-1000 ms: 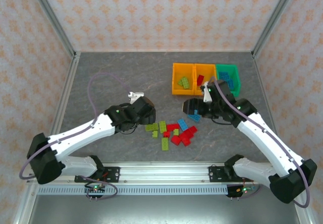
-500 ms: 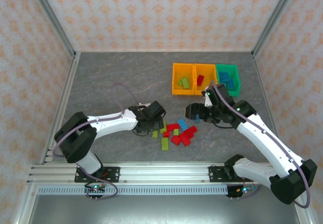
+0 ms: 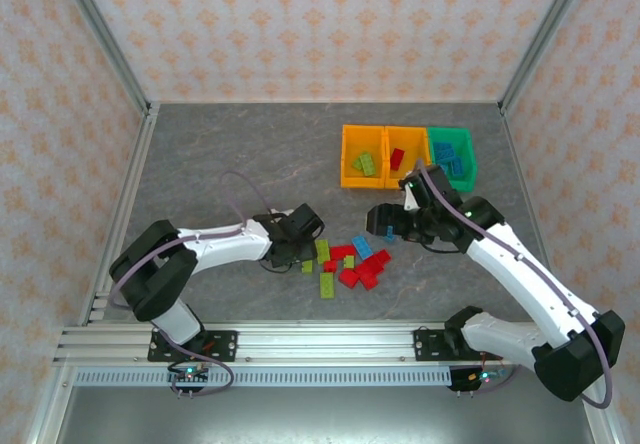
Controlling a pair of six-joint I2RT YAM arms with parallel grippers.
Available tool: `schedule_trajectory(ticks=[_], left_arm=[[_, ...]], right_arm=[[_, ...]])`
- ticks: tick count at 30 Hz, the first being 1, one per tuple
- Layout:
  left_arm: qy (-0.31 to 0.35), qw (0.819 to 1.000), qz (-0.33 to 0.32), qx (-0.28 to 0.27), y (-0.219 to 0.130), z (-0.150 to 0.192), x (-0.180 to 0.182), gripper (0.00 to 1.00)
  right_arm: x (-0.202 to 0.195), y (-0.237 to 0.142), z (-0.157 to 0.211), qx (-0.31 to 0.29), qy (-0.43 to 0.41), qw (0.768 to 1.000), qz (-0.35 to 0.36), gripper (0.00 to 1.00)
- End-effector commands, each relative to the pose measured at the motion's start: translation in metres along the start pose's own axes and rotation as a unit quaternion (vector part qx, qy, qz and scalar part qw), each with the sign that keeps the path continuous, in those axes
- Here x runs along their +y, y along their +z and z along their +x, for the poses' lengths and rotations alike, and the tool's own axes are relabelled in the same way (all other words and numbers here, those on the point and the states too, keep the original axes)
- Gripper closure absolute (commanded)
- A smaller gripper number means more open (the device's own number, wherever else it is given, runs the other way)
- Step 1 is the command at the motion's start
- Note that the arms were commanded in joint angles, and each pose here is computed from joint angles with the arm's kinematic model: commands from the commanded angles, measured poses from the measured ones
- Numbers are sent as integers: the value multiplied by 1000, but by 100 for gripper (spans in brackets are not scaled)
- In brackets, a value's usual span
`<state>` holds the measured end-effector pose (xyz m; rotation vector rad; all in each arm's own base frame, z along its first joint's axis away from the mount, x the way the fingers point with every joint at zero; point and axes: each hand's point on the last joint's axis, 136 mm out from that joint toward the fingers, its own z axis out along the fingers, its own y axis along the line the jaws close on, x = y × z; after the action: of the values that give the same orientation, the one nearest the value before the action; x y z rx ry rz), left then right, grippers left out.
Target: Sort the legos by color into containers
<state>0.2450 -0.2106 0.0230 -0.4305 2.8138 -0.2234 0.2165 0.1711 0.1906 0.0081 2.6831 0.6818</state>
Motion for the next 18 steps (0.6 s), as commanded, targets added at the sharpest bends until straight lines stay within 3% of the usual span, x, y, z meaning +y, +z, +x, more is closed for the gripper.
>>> schedule_trajectory(ticks=[1, 6, 9, 13, 14, 18], left_arm=[[5, 1000, -4, -3, -16, -3, 11, 50], [44, 988, 115, -94, -89, -57, -68, 50], [79, 979, 121, -145, -110, -98, -114, 50], [135, 966, 48, -213, -102, -158, -157, 50], [149, 965, 19, -217, -88, -172, -165, 50], [173, 961, 3, -214, -54, -216, -201, 51]], right_arm=[[16, 3, 3, 8, -2, 999, -45, 13], [29, -2, -5, -21, 5, 996, -86, 13], [22, -8, -19, -74, 28, 994, -73, 13], [11, -14, -25, -106, 51, 992, -53, 13], [10, -16, -24, -106, 54, 992, -50, 13], [2, -17, -18, -105, 55, 992, -36, 13]])
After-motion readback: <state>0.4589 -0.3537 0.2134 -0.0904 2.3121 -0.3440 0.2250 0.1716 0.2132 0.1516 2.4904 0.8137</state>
